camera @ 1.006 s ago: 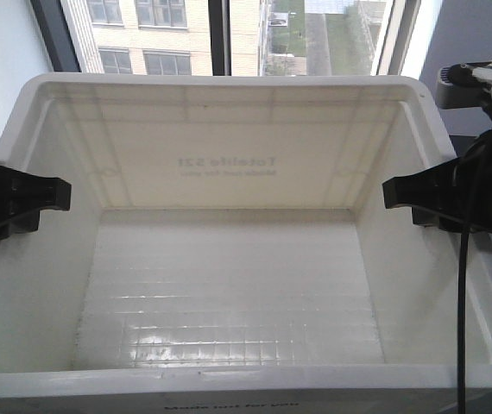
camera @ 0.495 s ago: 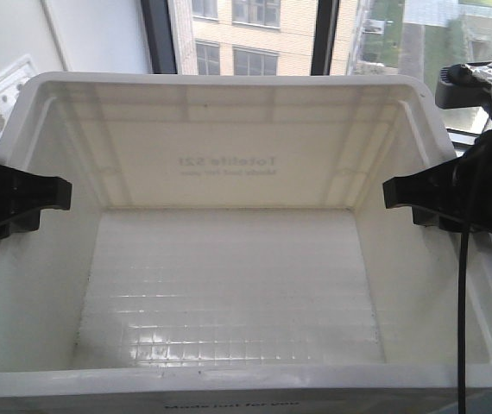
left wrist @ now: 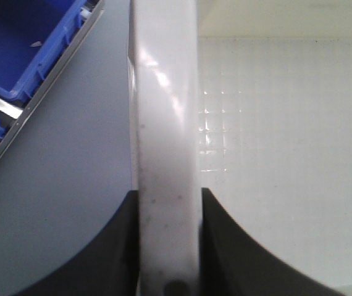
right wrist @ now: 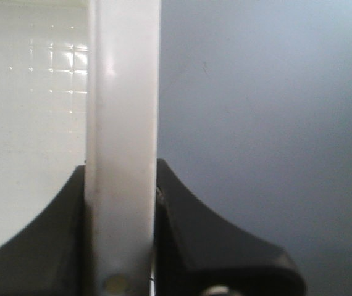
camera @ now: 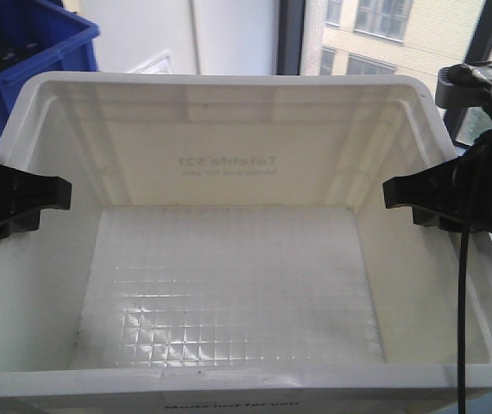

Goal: Move bin from left to right shelf
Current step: 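Keep holding the tote while the base drives to the other shelf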

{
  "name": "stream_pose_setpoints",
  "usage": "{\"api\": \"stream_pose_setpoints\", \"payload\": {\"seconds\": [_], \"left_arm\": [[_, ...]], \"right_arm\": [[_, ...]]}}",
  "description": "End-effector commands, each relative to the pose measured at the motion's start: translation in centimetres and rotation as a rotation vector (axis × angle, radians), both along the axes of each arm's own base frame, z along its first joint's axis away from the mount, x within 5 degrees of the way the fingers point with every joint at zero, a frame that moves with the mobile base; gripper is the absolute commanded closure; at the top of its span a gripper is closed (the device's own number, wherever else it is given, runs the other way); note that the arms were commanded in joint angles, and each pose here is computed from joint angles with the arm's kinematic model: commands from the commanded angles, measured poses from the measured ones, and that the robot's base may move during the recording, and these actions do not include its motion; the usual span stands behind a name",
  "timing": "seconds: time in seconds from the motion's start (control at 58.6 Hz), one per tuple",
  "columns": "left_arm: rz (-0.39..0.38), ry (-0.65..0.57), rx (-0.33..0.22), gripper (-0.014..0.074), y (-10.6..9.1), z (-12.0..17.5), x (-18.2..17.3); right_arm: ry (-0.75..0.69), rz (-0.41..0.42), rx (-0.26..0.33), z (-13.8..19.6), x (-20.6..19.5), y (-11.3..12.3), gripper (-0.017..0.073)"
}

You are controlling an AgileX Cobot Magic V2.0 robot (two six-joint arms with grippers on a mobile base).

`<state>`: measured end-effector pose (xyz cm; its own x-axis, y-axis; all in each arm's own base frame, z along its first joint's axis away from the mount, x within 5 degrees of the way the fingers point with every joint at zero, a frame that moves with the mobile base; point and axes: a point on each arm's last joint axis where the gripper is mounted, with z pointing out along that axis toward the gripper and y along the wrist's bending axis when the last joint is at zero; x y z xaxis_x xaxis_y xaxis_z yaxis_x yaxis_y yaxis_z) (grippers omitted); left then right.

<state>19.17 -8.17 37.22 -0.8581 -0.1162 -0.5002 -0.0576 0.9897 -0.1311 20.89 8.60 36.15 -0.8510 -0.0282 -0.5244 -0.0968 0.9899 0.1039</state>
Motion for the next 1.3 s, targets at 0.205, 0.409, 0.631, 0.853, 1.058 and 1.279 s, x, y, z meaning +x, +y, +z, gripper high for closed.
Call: {"api": "stream_pose_setpoints", "payload": {"seconds": [0.205, 0.409, 0.631, 0.853, 1.058, 1.279], "left_arm": [[-0.015, -0.137, 0.008, 0.06, 0.58, 2.12, -0.14], [-0.015, -0.137, 0.008, 0.06, 0.58, 2.12, -0.14], [-0.015, -0.137, 0.008, 0.06, 0.58, 2.12, -0.14], [-0.015, -0.137, 0.008, 0.06, 0.58, 2.12, -0.14], [-0.015, -0.137, 0.008, 0.06, 0.58, 2.12, -0.14], [-0.015, -0.137, 0.008, 0.06, 0.58, 2.12, -0.14]], "right_arm": [[-0.162, -0.01, -0.005, 2.32, 0.19, -0.66, 0.0562], [-0.162, -0.01, -0.005, 2.32, 0.19, -0.66, 0.0562], [-0.162, -0.01, -0.005, 2.32, 0.19, -0.66, 0.0562], [-0.162, -0.01, -0.005, 2.32, 0.19, -0.66, 0.0562], [-0.162, -0.01, -0.005, 2.32, 0.19, -0.66, 0.0562], [-0.162, -0.01, -0.005, 2.32, 0.19, -0.66, 0.0562]]}}
